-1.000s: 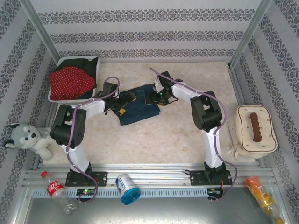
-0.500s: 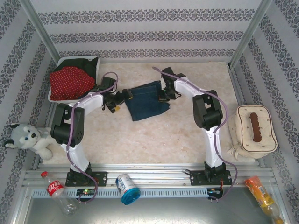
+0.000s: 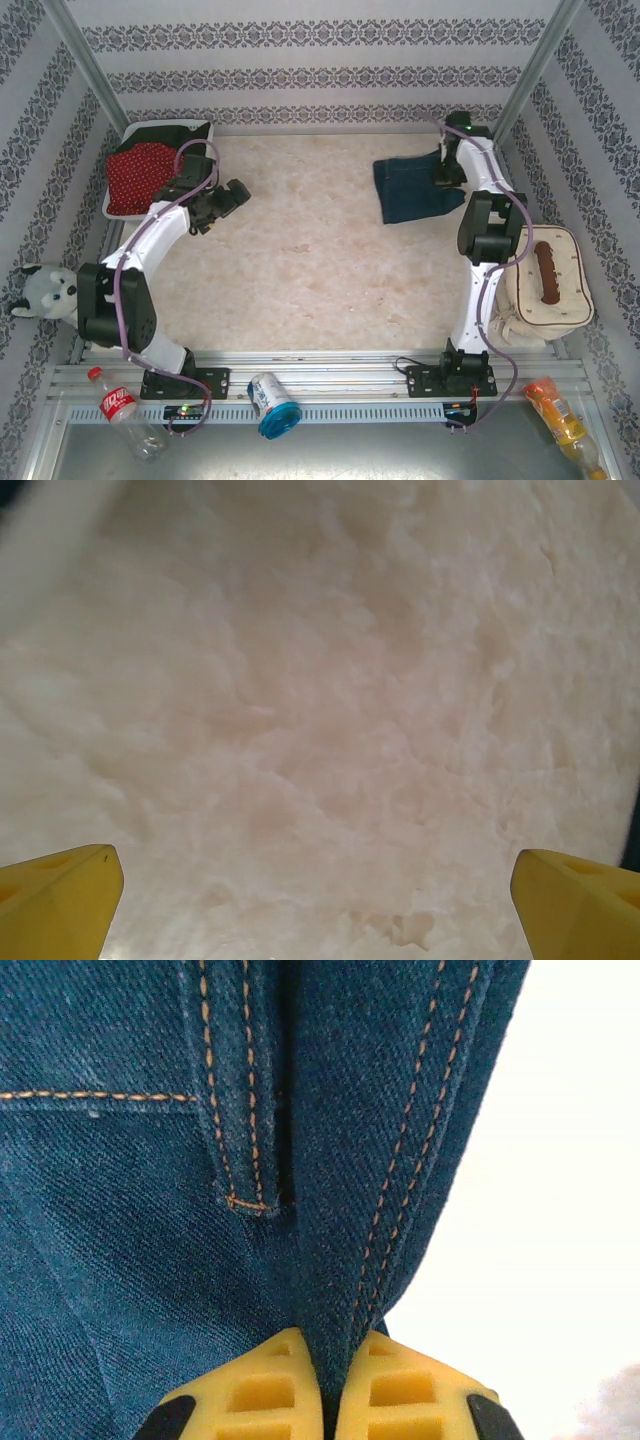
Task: Fold and stack the skirts
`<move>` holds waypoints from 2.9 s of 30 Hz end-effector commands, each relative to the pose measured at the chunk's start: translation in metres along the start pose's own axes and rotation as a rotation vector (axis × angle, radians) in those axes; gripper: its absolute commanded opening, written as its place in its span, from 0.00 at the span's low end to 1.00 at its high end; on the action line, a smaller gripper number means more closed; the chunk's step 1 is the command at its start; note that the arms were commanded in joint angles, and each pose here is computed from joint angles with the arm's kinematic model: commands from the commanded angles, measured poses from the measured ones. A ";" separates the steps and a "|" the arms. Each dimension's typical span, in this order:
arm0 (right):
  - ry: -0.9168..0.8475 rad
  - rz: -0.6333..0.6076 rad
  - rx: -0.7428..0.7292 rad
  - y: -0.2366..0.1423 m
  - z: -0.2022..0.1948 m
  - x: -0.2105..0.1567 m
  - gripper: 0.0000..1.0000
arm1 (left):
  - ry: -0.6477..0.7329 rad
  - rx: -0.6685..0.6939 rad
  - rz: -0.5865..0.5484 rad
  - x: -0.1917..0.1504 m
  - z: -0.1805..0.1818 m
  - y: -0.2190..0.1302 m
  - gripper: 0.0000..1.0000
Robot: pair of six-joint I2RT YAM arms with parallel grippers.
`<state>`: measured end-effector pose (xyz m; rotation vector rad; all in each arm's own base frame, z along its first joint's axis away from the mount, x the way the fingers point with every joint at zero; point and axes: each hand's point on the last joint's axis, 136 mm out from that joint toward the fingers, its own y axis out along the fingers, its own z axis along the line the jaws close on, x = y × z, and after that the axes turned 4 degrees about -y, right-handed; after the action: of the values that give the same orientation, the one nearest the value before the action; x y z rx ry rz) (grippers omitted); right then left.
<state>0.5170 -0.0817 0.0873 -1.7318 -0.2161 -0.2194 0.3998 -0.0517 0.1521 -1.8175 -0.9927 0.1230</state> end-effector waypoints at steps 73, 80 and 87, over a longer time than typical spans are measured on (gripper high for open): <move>0.407 -0.268 0.808 -0.129 0.212 -0.114 0.98 | 0.322 -0.181 0.282 -0.085 -0.118 0.047 1.00; 0.421 -0.053 0.823 -0.093 0.285 -0.148 0.98 | 0.212 -0.034 0.387 -0.097 -0.053 0.099 1.00; 0.359 0.045 0.759 -0.039 0.298 -0.148 0.97 | 0.125 -0.097 0.498 -0.159 -0.054 0.100 1.00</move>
<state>0.3526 0.2153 0.0415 -0.9165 0.0342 -0.3655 0.4006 -0.1784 0.0475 -2.0110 -0.4922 0.1911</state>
